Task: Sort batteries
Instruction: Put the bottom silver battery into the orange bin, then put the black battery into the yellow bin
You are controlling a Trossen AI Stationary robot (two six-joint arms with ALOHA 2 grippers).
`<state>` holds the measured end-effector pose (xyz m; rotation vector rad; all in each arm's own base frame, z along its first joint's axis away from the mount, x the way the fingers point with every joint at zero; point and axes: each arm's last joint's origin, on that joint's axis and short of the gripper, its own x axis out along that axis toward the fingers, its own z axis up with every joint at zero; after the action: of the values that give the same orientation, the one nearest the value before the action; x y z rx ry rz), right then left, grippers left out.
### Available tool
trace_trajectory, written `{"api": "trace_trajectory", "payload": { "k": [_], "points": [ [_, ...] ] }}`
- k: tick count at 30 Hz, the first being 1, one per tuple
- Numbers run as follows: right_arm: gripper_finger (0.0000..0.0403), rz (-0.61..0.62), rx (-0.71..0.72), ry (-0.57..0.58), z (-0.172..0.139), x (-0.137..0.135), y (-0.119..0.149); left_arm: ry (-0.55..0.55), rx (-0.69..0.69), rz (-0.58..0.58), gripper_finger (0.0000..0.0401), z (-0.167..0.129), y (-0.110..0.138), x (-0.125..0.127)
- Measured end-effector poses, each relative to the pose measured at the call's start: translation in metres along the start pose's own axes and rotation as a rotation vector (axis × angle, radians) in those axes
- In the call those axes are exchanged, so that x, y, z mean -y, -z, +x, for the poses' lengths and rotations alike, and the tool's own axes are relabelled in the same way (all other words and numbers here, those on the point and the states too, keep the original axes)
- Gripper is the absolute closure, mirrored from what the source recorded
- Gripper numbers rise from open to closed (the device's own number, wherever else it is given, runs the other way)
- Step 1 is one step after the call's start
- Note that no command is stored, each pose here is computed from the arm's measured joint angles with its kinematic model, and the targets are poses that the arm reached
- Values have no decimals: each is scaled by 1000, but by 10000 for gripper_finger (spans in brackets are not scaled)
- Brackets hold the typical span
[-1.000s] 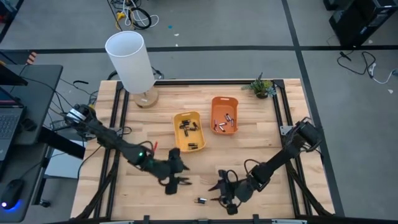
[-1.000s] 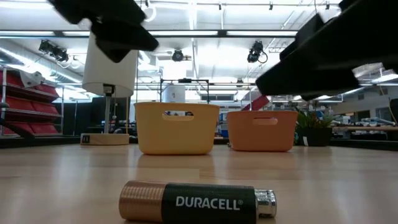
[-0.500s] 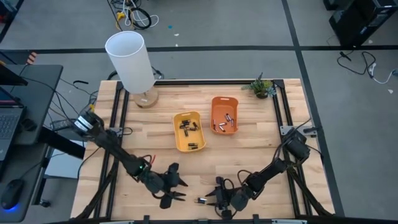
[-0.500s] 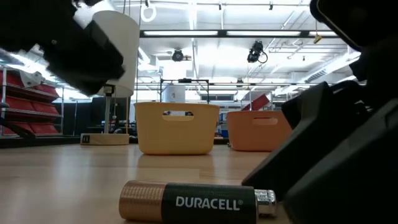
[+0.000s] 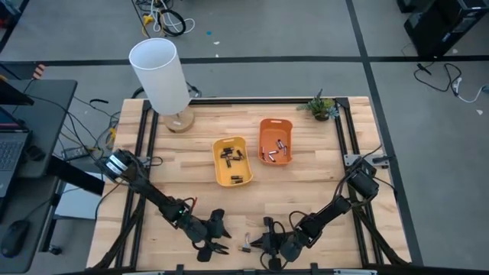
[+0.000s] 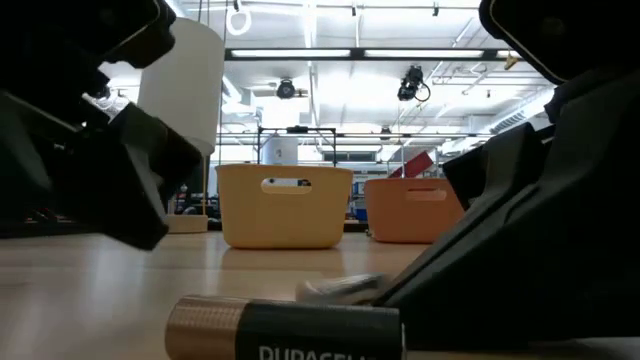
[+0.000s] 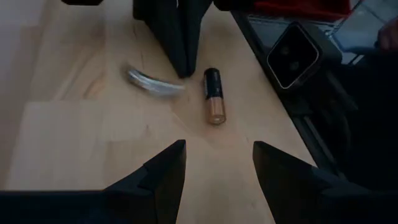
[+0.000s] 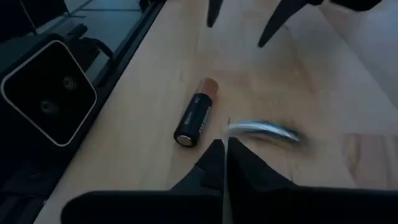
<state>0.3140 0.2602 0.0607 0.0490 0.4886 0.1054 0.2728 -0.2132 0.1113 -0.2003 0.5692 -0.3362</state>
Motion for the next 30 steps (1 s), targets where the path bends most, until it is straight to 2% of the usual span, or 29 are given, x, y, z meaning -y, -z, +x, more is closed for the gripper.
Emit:
{"api": "trace_trajectory", "payload": {
  "k": [7,16,21,30],
  "points": [
    [402,1,4,25,0,2,0,50,101,54,199,12,-1,3],
    [401,-25,30,73,-7,1,-7,-1,94,105,199,29,8,-2],
    [402,-56,76,176,-32,-7,-33,-13,97,102,199,36,6,-5],
    [393,-60,60,255,-76,-14,-58,-15,100,98,199,40,9,-7]
  ]
}}
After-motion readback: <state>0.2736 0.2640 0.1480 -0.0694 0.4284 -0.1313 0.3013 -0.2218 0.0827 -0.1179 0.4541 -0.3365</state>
